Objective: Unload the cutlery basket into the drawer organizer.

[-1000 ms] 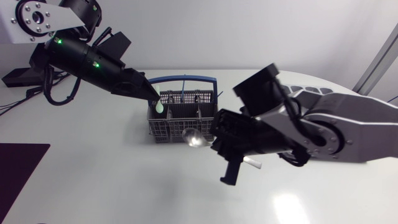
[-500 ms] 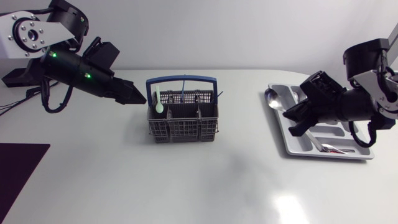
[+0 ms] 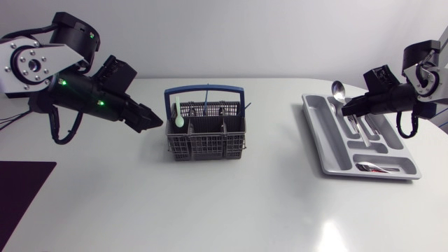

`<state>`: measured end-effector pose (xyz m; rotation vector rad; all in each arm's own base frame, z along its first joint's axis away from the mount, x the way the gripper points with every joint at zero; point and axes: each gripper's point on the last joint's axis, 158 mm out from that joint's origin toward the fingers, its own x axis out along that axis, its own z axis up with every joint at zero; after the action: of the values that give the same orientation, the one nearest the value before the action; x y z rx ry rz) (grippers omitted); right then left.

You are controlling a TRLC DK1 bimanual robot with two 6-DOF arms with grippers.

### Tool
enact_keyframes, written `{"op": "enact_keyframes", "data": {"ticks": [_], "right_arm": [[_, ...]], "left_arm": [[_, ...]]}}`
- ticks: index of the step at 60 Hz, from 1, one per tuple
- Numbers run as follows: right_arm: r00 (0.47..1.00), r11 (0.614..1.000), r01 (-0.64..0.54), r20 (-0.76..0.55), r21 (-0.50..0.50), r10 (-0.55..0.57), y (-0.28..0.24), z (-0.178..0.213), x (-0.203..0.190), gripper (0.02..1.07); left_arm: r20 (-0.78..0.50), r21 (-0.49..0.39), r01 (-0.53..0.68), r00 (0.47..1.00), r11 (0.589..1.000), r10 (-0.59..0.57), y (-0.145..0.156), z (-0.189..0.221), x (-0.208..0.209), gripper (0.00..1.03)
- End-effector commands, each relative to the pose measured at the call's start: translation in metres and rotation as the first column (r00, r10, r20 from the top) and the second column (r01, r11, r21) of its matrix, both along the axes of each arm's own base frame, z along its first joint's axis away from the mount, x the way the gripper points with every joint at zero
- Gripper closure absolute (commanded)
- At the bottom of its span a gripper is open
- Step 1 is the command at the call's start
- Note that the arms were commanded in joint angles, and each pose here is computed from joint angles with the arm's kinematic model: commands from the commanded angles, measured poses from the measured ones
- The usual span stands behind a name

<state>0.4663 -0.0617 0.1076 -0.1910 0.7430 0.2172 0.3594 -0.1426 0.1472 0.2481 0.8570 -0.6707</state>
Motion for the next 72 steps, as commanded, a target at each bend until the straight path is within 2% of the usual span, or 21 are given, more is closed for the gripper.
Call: {"op": "enact_keyframes", "data": {"ticks": [1, 8, 15, 34, 49, 60, 65, 71, 72], "right_arm": [[0.998, 0.997, 0.064, 0.008, 0.054, -0.064, -0.014, -0.003, 0.020, 1.01], [0.992, 0.986, 0.129, -0.002, 0.104, -0.130, -0.030, -0.016, 0.044, 1.01], [0.986, 0.976, 0.169, -0.018, 0.137, -0.168, -0.040, -0.028, 0.062, 1.01], [0.964, 0.947, 0.265, -0.058, 0.183, -0.259, -0.077, -0.065, 0.102, 1.01], [0.952, 0.939, 0.295, -0.136, 0.179, -0.274, -0.082, -0.107, 0.110, 1.00], [0.947, 0.939, 0.300, -0.170, 0.167, -0.272, -0.079, -0.122, 0.106, 0.98], [0.945, 0.941, 0.300, -0.181, 0.158, -0.271, -0.079, -0.127, 0.102, 0.89], [0.944, 0.943, 0.300, -0.186, 0.142, -0.273, -0.081, -0.128, 0.097, 0.69], [0.944, 0.945, 0.299, -0.184, 0.136, -0.272, -0.082, -0.127, 0.096, 0.60]], "left_arm": [[0.038, 0.029, 0.026, 0.999, 0.999, -0.027, 0.000, -0.002, -0.005, 0.46], [0.113, 0.071, 0.024, 0.993, 0.997, -0.032, 0.002, -0.004, -0.002, 0.46], [0.181, 0.074, 0.022, 0.983, 0.997, -0.035, 0.003, 0.000, 0.000, 0.46], [0.208, 0.091, 0.001, 0.978, 0.996, -0.020, 0.014, -0.006, 0.005, 0.46], [0.216, 0.091, -0.011, 0.976, 0.996, -0.009, 0.018, -0.012, 0.012, 0.46], [0.214, 0.093, -0.021, 0.977, 0.995, 0.000, 0.021, -0.016, 0.016, 0.46], [0.207, 0.094, -0.035, 0.978, 0.995, 0.015, 0.026, -0.020, 0.021, 0.46], [0.199, 0.096, -0.044, 0.980, 0.994, 0.024, 0.029, -0.024, 0.024, 0.46], [0.198, 0.096, -0.047, 0.980, 0.994, 0.027, 0.031, -0.025, 0.025, 0.46]]}}
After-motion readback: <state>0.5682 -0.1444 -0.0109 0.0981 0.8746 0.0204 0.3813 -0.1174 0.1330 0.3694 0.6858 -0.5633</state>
